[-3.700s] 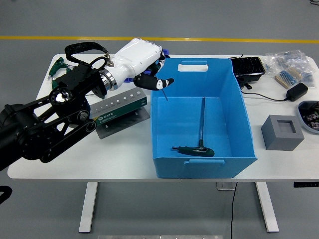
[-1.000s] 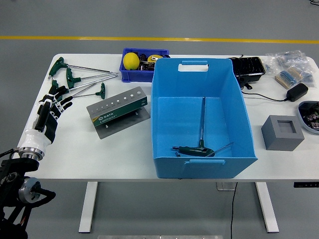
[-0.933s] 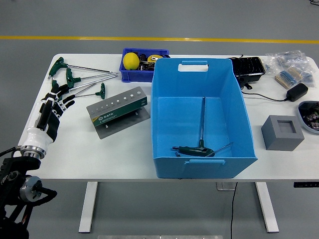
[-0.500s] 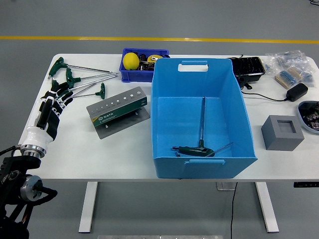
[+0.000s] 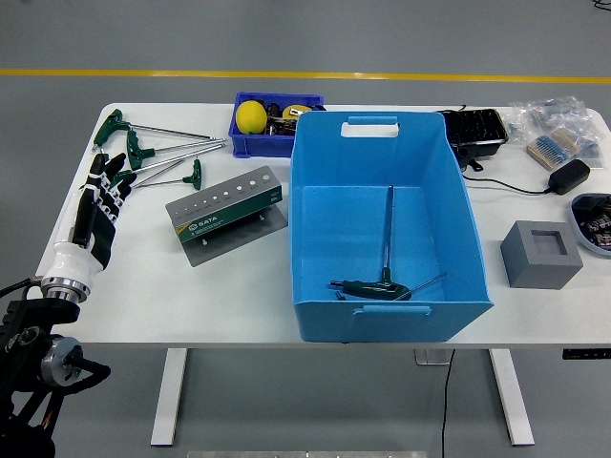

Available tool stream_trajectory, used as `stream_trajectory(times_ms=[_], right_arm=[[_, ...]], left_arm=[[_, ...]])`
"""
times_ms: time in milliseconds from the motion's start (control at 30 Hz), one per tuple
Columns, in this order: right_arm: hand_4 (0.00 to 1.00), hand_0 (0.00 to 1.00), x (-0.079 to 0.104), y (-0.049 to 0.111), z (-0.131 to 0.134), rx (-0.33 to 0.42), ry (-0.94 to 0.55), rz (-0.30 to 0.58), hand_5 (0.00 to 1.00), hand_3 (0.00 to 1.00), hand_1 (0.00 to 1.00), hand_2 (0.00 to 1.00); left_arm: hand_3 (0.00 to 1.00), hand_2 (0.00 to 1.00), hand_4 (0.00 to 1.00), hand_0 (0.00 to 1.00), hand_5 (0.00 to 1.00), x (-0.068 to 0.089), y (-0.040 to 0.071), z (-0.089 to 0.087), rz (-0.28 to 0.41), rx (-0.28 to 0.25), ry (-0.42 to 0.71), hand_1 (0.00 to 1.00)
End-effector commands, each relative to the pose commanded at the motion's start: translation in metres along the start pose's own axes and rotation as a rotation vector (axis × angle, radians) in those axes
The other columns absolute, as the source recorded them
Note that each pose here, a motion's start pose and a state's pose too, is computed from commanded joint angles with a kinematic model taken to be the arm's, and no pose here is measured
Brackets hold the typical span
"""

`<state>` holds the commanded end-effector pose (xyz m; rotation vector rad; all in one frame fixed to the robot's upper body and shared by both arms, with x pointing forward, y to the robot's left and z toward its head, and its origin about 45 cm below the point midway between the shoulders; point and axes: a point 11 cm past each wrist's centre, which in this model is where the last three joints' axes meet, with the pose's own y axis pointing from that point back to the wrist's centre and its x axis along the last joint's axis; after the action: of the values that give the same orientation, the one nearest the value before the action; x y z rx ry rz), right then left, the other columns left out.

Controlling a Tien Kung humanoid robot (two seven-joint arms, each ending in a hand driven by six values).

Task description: Lift tool from toolbox,place it in box,lift tool from toolbox,place it in box

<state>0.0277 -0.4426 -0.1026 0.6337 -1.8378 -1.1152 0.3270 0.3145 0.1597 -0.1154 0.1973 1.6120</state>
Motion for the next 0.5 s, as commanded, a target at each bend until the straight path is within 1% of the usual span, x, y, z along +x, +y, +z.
stream_trajectory(times_ms=[167,200,500], right_arm=[[0.79,0.682,0.0003,0.0,0.0,-0.001,0.001,0.002,0.735,0.565,0.638,0.71],[0.79,0.679,0.0003,0.0,0.0001,-0.001,0.002,0.002,0.736,0.564,0.638,0.71],[0.79,0.68,-0.001,0.0003,-0.0014,0.002,-0.002,0.0,0.737,0.565,0.638,0.712]], left_arm=[[0.85,0.945,0.914,0.972,0.879,-0.0004,0.0008,-0.0026,-0.01,0.014,-0.005,0.831],[0.837,0.93,0.916,0.945,0.882,-0.0006,0.0007,-0.0027,-0.011,0.015,-0.006,0.816],[0.832,0.93,0.911,0.942,0.881,-0.0052,-0.0004,-0.0028,-0.03,0.017,-0.002,0.816]])
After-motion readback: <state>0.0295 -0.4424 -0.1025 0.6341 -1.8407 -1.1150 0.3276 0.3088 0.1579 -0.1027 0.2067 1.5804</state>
